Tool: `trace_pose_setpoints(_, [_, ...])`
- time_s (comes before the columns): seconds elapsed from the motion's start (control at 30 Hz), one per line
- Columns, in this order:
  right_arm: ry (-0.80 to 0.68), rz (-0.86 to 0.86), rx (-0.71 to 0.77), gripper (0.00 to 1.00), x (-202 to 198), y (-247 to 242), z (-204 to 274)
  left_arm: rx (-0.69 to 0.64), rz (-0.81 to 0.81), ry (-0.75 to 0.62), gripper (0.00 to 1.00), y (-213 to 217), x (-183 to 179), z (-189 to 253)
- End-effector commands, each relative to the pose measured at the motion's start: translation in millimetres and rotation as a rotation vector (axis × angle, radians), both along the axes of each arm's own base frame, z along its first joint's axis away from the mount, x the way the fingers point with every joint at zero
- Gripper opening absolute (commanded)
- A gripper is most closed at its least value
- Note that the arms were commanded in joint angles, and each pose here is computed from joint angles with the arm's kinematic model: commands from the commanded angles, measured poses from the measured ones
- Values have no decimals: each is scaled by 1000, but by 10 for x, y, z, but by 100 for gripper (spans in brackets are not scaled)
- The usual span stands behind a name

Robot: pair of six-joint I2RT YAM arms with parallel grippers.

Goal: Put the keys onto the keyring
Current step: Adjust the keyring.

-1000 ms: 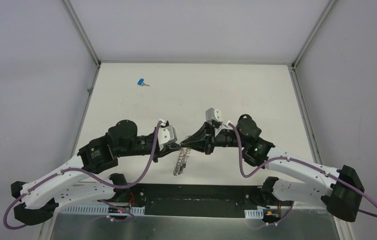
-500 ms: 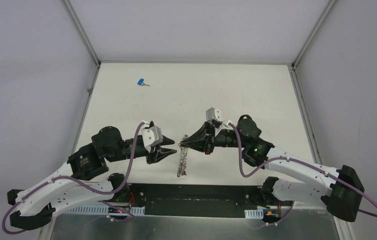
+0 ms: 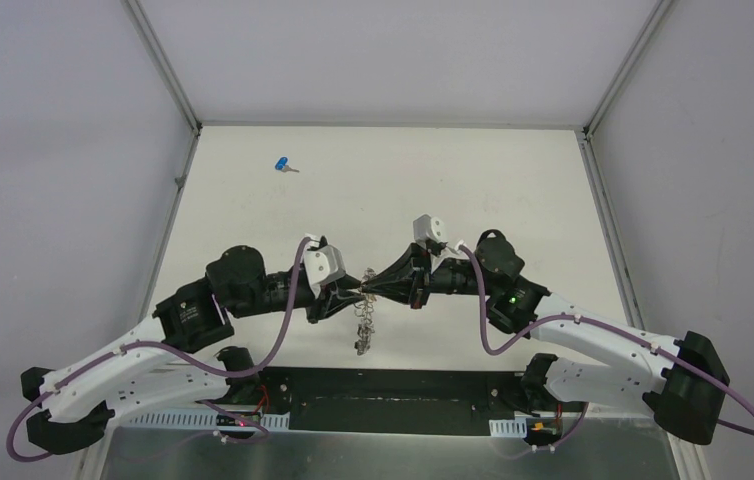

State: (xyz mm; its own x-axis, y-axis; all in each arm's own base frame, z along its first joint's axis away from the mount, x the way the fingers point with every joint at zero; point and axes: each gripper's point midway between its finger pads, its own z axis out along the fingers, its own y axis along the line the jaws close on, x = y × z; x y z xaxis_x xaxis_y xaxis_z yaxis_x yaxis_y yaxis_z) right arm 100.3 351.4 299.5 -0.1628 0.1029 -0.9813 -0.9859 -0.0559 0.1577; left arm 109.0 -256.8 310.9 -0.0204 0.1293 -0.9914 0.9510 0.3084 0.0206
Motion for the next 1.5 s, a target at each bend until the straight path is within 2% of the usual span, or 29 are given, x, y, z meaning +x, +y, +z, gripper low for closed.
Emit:
trace_pose_setpoints(0.0, [-74,20,135,0,-87,-63,444,-62,-2,-28,23,-34,-3,195])
trace_pose_setpoints(0.1, [-73,26,136,0,-97,-62,444,-74,-2,-35,9,-30,-3,206])
trace_pose_setpoints(0.2, [-71,31,135,0,-100,-56,437,-79,0,-38,0,-21,-7,203])
trace_pose_setpoints(0.57, [-53,24,119,0,-82,-42,359,-98,64,-19,0,52,61,247])
trace_pose_setpoints(0.8, [-65,-29,80,38,-41,-127,282,19,121,41,0,154,110,189])
trace_pose_setpoints(0.93, [-84,-57,48,49,-5,-163,224,132,113,72,0,175,99,105])
trace_pose_setpoints(1.1, [-101,-43,-10,50,-1,-152,105,271,100,115,0,185,93,47])
trace_pose_setpoints(1.47, [-101,81,-41,43,-64,48,55,431,-32,204,0,59,-62,92])
